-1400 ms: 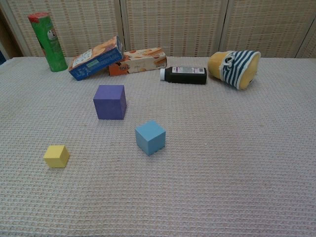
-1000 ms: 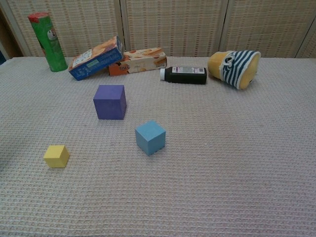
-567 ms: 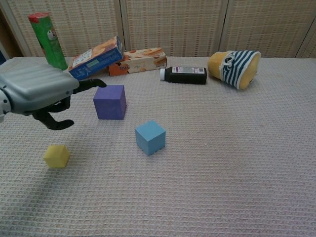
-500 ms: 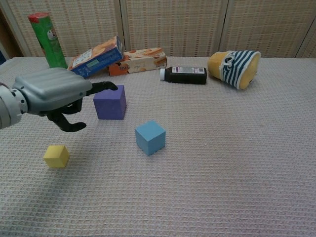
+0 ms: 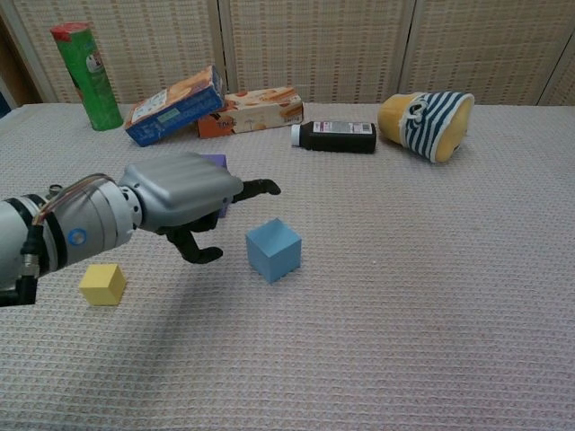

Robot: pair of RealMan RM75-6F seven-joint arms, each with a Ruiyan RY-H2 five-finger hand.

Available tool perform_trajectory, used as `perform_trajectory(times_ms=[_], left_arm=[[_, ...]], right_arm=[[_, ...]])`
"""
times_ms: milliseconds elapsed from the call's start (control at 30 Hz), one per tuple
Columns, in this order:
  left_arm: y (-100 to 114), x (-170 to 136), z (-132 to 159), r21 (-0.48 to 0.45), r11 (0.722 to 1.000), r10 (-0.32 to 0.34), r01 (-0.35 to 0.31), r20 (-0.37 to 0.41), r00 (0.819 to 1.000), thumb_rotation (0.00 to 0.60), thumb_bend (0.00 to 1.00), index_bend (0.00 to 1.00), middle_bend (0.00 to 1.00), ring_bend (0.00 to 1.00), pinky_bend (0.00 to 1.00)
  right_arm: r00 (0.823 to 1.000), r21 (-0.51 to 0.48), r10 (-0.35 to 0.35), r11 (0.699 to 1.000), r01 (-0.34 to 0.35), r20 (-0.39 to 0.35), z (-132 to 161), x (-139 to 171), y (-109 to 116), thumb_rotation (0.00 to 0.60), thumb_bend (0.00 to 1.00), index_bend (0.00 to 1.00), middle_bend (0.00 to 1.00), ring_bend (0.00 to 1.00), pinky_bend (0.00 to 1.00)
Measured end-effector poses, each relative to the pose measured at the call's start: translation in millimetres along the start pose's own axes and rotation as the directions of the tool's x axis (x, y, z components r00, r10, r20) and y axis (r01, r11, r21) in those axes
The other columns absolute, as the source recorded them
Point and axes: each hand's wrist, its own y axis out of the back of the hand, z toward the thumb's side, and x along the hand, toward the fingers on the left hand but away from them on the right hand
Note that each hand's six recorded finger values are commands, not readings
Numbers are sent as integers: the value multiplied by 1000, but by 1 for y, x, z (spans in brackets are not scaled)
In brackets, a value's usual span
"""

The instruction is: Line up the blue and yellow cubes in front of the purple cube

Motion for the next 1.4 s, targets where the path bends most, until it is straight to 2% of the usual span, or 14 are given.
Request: perform_trajectory(times_ms=[233, 733, 867, 1033, 1200, 1400], left_arm=[[-10, 10, 3, 26, 1000, -17, 17, 6, 1000, 600, 353, 50, 1000, 1000, 1000], [-13, 24, 19, 32, 999, -7, 4, 76, 997, 600, 353, 168, 1000, 1000, 1000], [-14, 28, 17, 19, 1000, -7, 5, 72, 997, 600, 353, 243, 1000, 1000, 1000], [-15, 30, 15, 3, 1000, -4, 4, 74, 997, 600, 353, 388, 1000, 1000, 1000], [-12, 30, 19, -24, 999, 26, -23, 96, 995, 600, 353, 524, 1000, 1000, 1000], [-6, 26, 12, -80, 994, 81, -74, 95, 992, 600, 351, 564, 1000, 1000, 1000]], right_arm=[[1000, -4, 1, 1000, -1, -6, 0, -2, -1, 600, 104, 0, 0, 0, 0], [999, 0, 32, 999, -32, 7, -1, -4, -7, 600, 104, 0, 0, 0, 0], [999, -1, 32, 999, -32, 11, -2, -4, -6, 600, 104, 0, 0, 0, 0], [999, -1, 33, 999, -33, 16, -3, -4, -6, 600, 104, 0, 0, 0, 0], [999, 1, 35, 999, -35, 14, -2, -4, -6, 600, 104, 0, 0, 0, 0], [999, 4, 38, 999, -38, 17, -3, -4, -7, 600, 104, 0, 0, 0, 0]])
